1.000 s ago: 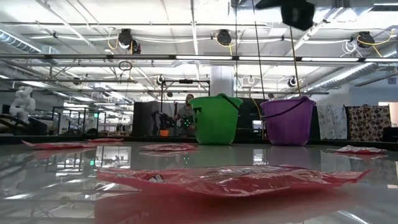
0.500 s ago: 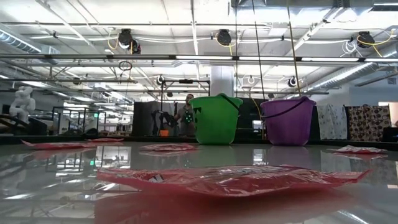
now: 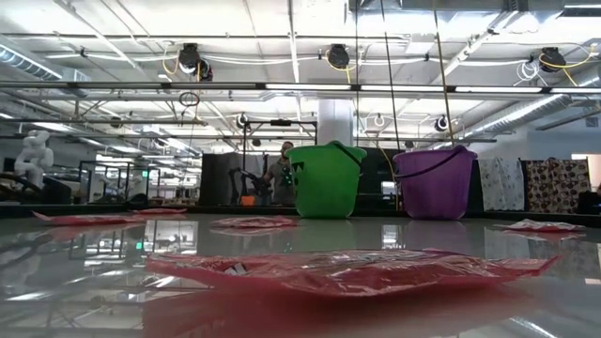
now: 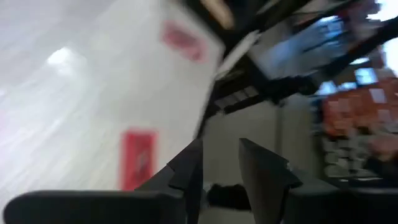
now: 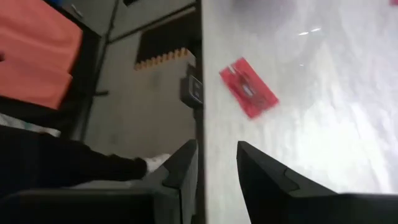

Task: Sort candy by brand, put in halloween buckets
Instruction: Put the red candy into the bottom violet bucket

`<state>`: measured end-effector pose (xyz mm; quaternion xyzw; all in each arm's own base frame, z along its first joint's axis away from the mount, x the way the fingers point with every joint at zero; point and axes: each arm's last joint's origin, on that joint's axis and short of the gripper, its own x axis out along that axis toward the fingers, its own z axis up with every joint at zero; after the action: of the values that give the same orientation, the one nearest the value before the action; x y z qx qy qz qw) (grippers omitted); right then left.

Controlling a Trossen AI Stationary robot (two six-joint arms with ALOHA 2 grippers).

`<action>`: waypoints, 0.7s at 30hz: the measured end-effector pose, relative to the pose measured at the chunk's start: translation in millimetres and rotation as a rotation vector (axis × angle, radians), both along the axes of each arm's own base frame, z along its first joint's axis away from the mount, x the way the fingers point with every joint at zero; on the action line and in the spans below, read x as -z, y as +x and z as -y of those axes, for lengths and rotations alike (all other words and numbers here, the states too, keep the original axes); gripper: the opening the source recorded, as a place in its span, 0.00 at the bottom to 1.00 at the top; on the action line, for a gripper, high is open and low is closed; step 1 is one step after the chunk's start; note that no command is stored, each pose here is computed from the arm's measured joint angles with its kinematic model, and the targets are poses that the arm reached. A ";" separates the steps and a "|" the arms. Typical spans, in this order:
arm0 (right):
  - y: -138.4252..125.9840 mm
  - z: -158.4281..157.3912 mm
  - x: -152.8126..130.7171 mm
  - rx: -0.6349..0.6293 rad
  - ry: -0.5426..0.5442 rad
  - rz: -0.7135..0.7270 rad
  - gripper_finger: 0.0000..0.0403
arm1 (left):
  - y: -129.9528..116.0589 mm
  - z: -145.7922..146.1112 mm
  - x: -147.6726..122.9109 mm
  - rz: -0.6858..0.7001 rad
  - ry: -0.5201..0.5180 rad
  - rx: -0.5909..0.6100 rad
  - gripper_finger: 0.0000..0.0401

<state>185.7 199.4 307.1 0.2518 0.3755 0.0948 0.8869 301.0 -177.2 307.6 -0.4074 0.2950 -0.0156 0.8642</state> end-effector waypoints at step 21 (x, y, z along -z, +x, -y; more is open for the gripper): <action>-4.2 5.6 7.1 0.023 -0.085 -0.057 0.26 | 132.0 41.1 151.6 -0.177 0.464 0.311 0.26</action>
<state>181.5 193.8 300.0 0.2208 0.4015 0.0614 0.8867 433.1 -218.3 156.0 -0.1487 0.4240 -0.0441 0.8923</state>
